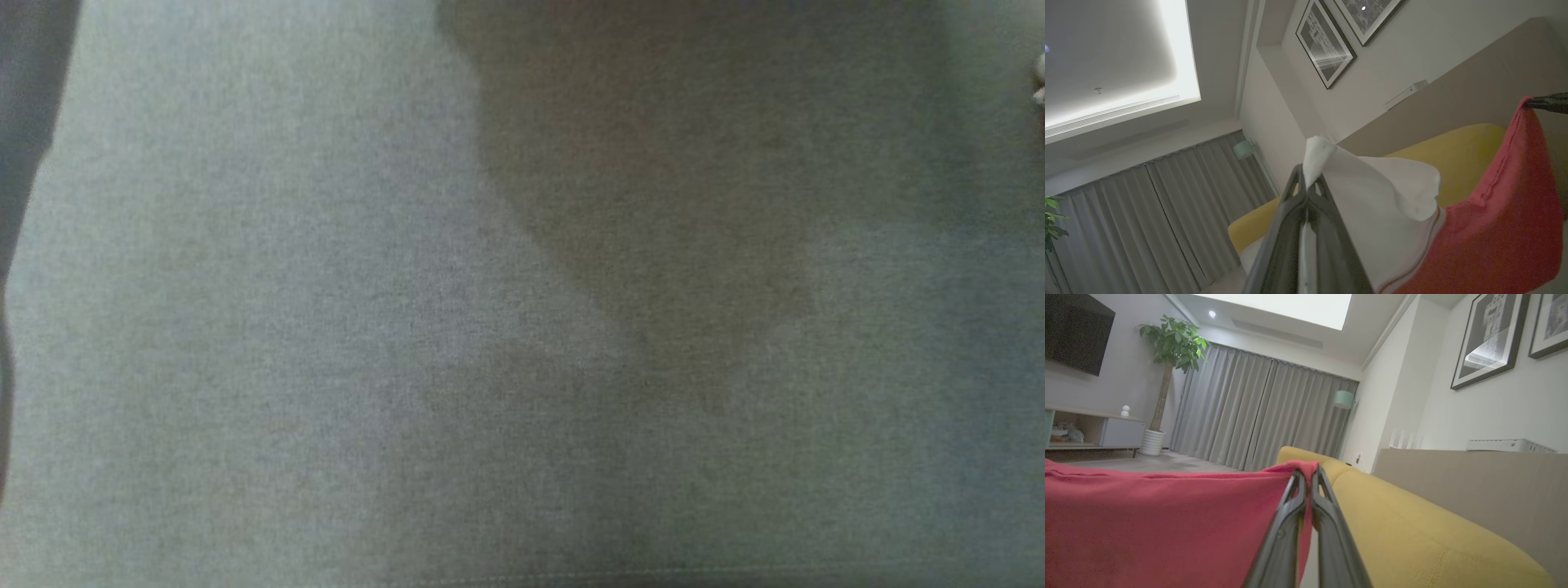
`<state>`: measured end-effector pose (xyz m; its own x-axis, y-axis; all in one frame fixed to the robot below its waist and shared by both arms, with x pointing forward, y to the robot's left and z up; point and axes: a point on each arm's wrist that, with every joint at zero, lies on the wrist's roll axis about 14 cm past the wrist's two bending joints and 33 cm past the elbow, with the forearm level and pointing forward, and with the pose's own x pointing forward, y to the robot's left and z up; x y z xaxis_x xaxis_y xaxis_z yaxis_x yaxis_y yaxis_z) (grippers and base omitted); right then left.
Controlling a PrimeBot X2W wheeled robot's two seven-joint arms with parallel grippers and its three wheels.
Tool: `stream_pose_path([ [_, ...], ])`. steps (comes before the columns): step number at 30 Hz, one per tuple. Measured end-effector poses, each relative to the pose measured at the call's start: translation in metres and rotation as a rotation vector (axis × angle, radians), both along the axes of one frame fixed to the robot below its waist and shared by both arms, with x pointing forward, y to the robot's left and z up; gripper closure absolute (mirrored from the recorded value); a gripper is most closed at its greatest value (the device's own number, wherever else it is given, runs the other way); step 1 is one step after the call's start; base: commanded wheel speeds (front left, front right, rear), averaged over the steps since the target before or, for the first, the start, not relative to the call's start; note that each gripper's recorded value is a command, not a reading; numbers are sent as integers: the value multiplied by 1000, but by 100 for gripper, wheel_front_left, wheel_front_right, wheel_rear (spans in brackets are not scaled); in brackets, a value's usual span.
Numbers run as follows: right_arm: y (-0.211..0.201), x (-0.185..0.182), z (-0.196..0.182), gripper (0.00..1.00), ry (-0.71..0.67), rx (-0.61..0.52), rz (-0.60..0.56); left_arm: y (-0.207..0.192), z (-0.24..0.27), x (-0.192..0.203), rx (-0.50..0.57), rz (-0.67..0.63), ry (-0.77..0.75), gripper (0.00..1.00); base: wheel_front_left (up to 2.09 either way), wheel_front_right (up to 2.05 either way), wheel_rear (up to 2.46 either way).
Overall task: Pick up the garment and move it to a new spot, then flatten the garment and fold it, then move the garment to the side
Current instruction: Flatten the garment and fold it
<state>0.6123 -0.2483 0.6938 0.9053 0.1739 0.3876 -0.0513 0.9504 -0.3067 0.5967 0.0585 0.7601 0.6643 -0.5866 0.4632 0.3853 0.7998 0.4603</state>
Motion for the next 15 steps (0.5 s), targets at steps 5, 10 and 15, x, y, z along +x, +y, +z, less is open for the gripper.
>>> stream_pose_path([
  [5, -1, 4, -77, 100, 149, 12, 0, 7, -81, -9, 47, -44, 121, 100, 0, 0, 0],
  [10, -7, -20, -142, 100, 290, 75, -20, 17, -157, -46, 39, -51, 284, 100, 0, 0, 0],
  [15, -24, -74, -192, 100, 407, 143, -75, 34, -223, -111, 19, -11, 468, 100, 0, 0, 0],
])
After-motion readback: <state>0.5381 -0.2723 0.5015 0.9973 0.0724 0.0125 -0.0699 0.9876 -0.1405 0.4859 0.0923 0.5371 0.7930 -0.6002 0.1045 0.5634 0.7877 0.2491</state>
